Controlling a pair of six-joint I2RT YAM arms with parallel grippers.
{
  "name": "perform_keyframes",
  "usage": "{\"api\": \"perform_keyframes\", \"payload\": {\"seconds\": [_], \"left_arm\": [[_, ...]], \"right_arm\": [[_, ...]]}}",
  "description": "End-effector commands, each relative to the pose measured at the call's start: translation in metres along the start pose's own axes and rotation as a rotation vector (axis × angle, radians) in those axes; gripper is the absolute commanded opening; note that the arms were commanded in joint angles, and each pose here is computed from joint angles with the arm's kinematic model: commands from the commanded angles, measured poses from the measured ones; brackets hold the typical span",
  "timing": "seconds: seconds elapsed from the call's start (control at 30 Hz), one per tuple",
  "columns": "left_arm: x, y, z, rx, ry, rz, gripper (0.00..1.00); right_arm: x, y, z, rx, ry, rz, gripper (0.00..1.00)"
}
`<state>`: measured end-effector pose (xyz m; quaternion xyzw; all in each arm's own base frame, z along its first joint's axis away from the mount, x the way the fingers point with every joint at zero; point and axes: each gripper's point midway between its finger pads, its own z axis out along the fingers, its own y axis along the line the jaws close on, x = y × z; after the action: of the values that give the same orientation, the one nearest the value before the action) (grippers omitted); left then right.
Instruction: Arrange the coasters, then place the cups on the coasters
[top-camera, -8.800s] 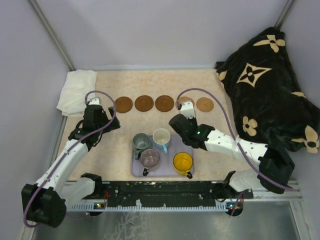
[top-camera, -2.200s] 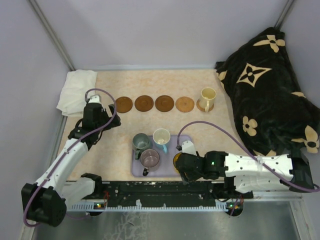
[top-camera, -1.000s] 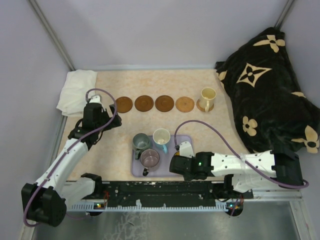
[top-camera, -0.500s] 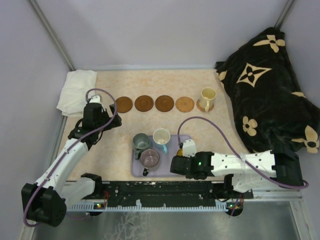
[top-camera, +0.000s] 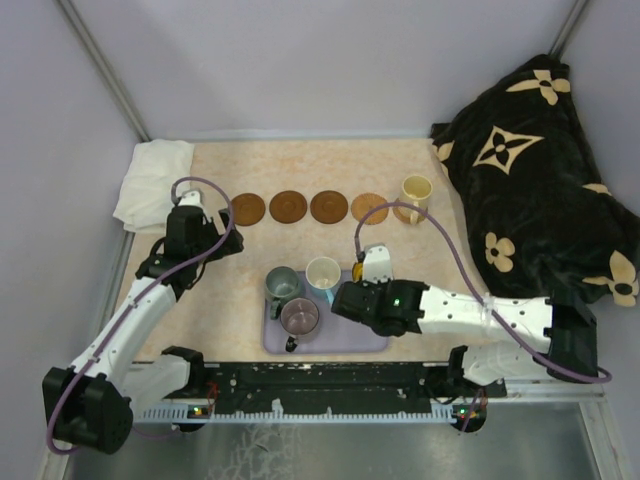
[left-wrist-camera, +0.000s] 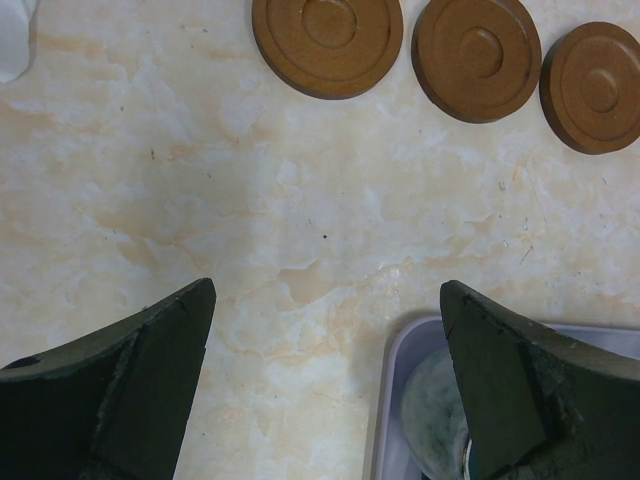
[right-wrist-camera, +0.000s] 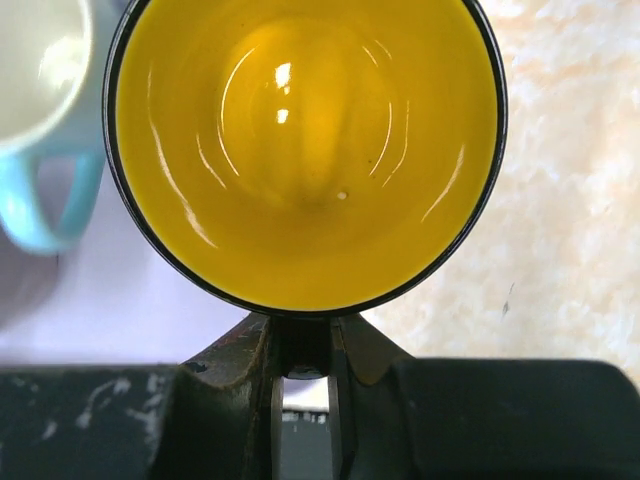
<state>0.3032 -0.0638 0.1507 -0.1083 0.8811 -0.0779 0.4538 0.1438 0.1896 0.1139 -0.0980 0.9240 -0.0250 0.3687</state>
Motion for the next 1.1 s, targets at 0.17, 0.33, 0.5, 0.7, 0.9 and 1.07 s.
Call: {"api": "perform_keyframes", "payload": {"seconds": [0.17, 0.33, 0.5, 0.7, 0.9, 1.07], "left_arm": [[-0.005, -0.013, 0.003, 0.056, 0.002, -0.015, 1.00], [-0.001, -0.013, 0.005, 0.057, 0.018, -0.011, 1.00], [-0.003, -0.013, 0.005, 0.055, 0.016, -0.007, 1.00], [-0.002, -0.012, 0.006, 0.050, 0.015, -0.004, 1.00], [0.002, -0.010, 0.009, 0.035, 0.037, 0.005, 1.00], [0.003, -0.008, 0.010, 0.027, 0.043, 0.011, 1.00]], "right_arm": [[-0.130, -0.025, 0.031, 0.006, -0.291, 0.162, 0.00], [-0.174, -0.030, 0.059, 0.021, -0.329, 0.159, 0.00], [-0.205, -0.033, 0.092, 0.045, -0.337, 0.111, 0.00], [-0.232, -0.040, 0.127, 0.059, -0.336, 0.116, 0.00], [-0.248, -0.044, 0.152, 0.064, -0.258, 0.124, 0.00], [-0.259, -0.045, 0.164, 0.065, -0.195, 0.109, 0.00]]}}
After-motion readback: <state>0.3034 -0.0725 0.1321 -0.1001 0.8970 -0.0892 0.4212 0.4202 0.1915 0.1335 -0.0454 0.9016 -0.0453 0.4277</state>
